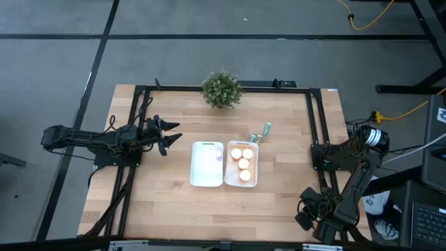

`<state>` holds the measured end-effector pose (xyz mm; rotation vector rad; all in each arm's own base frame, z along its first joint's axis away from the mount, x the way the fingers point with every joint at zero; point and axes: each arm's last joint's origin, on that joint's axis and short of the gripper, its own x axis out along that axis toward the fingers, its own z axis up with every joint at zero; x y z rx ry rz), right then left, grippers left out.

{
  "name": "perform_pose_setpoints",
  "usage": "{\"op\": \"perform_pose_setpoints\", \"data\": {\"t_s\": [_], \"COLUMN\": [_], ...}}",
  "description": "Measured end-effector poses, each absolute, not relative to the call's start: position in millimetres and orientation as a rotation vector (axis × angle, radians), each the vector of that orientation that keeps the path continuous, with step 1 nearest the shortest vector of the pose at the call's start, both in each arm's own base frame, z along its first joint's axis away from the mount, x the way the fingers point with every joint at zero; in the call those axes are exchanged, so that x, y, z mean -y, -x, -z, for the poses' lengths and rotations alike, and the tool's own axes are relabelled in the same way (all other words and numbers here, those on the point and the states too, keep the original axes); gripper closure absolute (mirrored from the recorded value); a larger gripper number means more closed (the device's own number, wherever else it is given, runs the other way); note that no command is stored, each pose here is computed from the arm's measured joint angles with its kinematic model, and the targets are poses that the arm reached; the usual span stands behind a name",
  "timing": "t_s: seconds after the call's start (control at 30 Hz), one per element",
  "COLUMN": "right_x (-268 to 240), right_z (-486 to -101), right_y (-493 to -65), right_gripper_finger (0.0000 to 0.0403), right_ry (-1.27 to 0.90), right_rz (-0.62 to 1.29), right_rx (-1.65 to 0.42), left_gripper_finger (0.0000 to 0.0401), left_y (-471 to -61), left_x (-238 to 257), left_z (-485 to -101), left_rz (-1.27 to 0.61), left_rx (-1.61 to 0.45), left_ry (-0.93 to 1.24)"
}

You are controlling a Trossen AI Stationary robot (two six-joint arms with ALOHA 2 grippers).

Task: Pick and place medicine bottles into bin by pill shape (circle, oval)
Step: Put the yellow tablet bottle into the left white bin

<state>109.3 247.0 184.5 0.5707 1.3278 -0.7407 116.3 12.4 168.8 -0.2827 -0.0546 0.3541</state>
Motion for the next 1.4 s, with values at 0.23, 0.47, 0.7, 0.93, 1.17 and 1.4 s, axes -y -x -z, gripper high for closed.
{"op": "perform_pose_setpoints", "data": {"t_s": [0.23, 0.47, 0.7, 0.93, 1.17, 1.4], "right_x": [-245, -244, -238, -216, -181, -150], "right_z": [-185, -198, -233, -267, -276, -279], "right_y": [-114, -127, -157, -201, -253, -315], "right_gripper_finger": [0.0288, 0.0292, 0.0290, 0.0293, 0.0293, 0.0293], "right_ry": [-0.553, -0.529, -0.432, -0.331, -0.269, -0.163], "right_rz": [0.728, 0.710, 0.632, 0.545, 0.443, 0.325], "right_rx": [-1.336, -1.350, -1.311, -1.229, -1.219, -1.154], "left_gripper_finger": [0.0146, 0.0146, 0.0146, 0.0146, 0.0146, 0.0146], "left_y": [-116, -116, -116, -116, -116, -116], "left_x": [-12, -12, -12, -12, -12, -12], "left_z": [-169, -169, -169, -169, -169, -169], "left_rz": [-0.354, -0.354, -0.354, -0.354, -0.354, -0.354], "left_rx": [0.055, 0.055, 0.055, 0.055, 0.055, 0.055], "left_ry": [0.283, 0.283, 0.283, 0.283, 0.283, 0.283]}}
